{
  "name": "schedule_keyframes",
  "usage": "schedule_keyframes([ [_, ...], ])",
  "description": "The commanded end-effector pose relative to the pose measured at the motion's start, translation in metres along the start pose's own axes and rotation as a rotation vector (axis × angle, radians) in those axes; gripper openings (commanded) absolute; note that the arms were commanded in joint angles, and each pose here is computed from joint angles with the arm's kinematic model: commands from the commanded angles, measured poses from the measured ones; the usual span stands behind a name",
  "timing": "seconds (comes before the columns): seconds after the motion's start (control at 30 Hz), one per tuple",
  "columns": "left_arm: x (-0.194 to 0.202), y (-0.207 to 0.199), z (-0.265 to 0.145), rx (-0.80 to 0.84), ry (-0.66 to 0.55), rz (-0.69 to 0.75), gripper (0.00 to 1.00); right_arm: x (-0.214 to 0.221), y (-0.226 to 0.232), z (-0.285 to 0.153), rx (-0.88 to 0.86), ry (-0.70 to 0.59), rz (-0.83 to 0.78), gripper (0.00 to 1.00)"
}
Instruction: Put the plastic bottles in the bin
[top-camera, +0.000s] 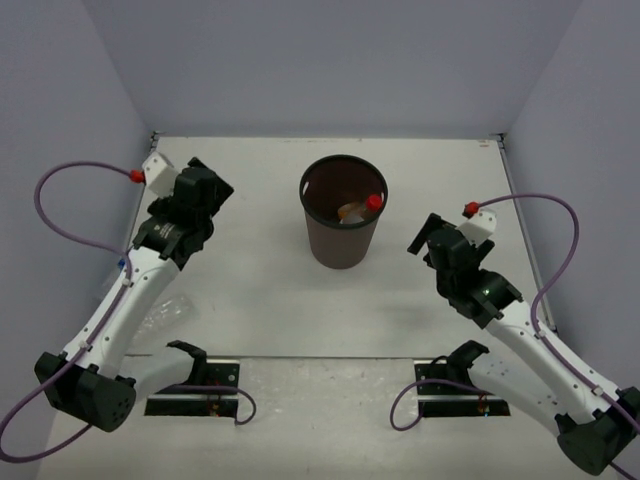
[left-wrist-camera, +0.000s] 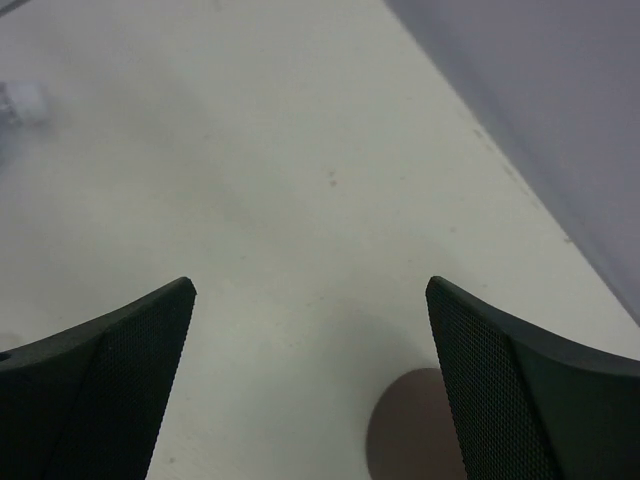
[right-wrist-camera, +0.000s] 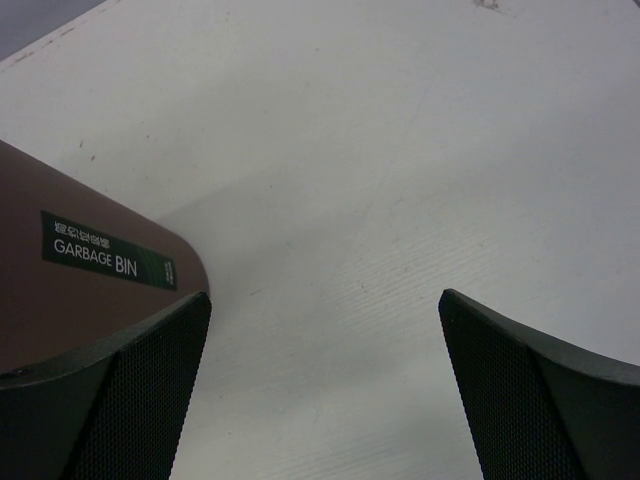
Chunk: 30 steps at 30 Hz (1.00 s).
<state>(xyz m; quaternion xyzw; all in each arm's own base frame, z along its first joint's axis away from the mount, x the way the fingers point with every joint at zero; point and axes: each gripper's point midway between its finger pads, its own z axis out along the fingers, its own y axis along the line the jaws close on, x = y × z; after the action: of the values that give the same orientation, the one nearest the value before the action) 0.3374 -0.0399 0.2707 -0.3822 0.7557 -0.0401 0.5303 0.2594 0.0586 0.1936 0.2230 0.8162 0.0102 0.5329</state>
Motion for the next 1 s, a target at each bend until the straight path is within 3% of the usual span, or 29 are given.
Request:
schedule_keyframes([
  [0.0, 0.025, 0.101, 0.008, -0.308, 0.015, -0.175, 1.00, -0.001, 0.002, 0.003, 0.001, -0.009, 0.014, 0.99],
  [0.13, 0.049, 0.180, 0.011, -0.518, 0.030, -0.331, 1.00, 0.000, 0.003, 0.003, -0.002, -0.002, 0.003, 0.99],
  [0.3, 0.049, 0.240, 0.016, -0.648, -0.017, -0.362, 1.00, 0.000, 0.005, 0.002, -0.014, 0.003, 0.002, 0.99],
  [0.33, 0.048, 0.268, 0.019, -0.723, -0.010, -0.366, 1.00, 0.000, 0.006, 0.002, -0.021, 0.007, 0.000, 0.99],
  [0.5, 0.080, 0.323, 0.022, -0.809, 0.225, -0.487, 1.00, 0.000, 0.004, 0.005, -0.005, 0.005, -0.010, 0.99],
  [0.7, 0.106, 0.343, 0.023, -0.827, 0.293, -0.508, 1.00, 0.007, 0.006, 0.015, 0.033, 0.030, -0.058, 0.99],
  [0.97, 0.088, 0.333, 0.033, -0.747, 0.271, -0.483, 1.00, 0.010, 0.004, 0.017, 0.045, 0.032, -0.053, 0.99],
])
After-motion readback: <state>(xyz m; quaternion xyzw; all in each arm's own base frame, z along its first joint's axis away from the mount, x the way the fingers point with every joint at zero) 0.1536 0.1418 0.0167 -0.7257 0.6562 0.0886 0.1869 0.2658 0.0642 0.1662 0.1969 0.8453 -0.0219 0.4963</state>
